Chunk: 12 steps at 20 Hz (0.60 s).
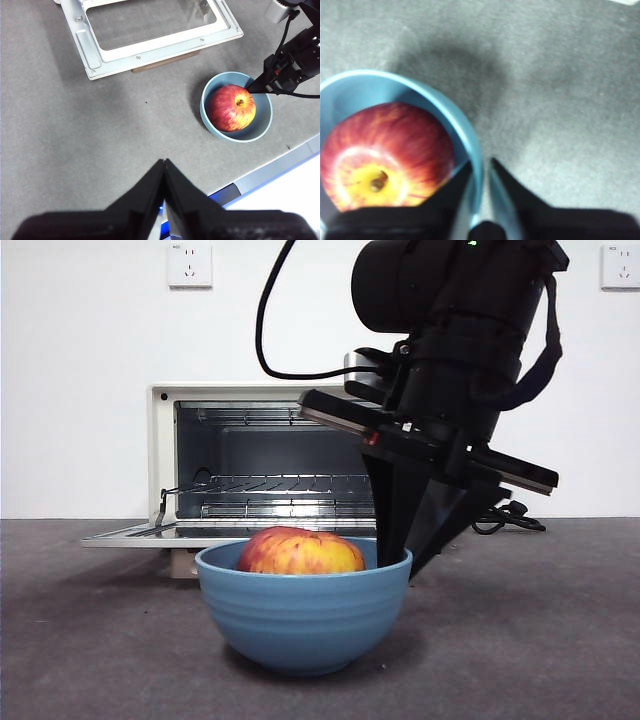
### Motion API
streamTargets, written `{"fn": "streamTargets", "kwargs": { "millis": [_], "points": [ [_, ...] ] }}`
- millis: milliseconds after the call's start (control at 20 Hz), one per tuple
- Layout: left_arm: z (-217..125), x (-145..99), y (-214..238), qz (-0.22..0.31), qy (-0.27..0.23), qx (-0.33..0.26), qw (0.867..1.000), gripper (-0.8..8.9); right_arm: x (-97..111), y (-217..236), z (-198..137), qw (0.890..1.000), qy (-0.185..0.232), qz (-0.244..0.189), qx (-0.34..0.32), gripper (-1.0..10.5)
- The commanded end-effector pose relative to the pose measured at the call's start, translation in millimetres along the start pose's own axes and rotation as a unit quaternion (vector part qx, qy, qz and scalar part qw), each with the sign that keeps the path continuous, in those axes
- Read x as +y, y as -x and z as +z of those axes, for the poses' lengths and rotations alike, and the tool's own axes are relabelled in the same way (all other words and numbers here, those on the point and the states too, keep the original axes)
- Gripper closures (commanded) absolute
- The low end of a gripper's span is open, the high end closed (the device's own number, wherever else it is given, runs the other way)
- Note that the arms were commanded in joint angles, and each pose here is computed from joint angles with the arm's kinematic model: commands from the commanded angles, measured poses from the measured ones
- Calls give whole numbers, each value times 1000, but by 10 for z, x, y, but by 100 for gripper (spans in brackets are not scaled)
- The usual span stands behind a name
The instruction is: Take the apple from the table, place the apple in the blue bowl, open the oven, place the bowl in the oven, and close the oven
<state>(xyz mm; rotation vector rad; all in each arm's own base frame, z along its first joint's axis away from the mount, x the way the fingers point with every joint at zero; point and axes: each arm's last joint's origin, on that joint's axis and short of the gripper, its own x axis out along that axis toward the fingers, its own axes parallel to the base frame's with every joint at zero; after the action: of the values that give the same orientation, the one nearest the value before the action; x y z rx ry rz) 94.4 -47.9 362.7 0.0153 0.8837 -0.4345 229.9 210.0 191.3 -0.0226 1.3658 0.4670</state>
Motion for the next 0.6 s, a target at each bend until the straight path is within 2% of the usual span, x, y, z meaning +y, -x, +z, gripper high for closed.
{"fn": "streamTargets", "kwargs": {
  "millis": [50, 350, 500, 600],
  "points": [
    [-17, 4, -19, 2, 2, 3, 1000, 818, 11, -13, 25, 1000, 3, -4, -7, 958],
    [-17, 4, -19, 2, 2, 3, 1000, 818, 167, 316, 279, 999, 7, 2, -52, 959],
    [-7, 3, -21, 1, 2, -1, 1000, 818, 258, 590, 516, 995, 13, 11, -98, 959],
    [17, -1, -25, -1, 1, -11, 1000, 818, 287, 691, 727, 994, 19, 11, -105, 959]
  ]
}}
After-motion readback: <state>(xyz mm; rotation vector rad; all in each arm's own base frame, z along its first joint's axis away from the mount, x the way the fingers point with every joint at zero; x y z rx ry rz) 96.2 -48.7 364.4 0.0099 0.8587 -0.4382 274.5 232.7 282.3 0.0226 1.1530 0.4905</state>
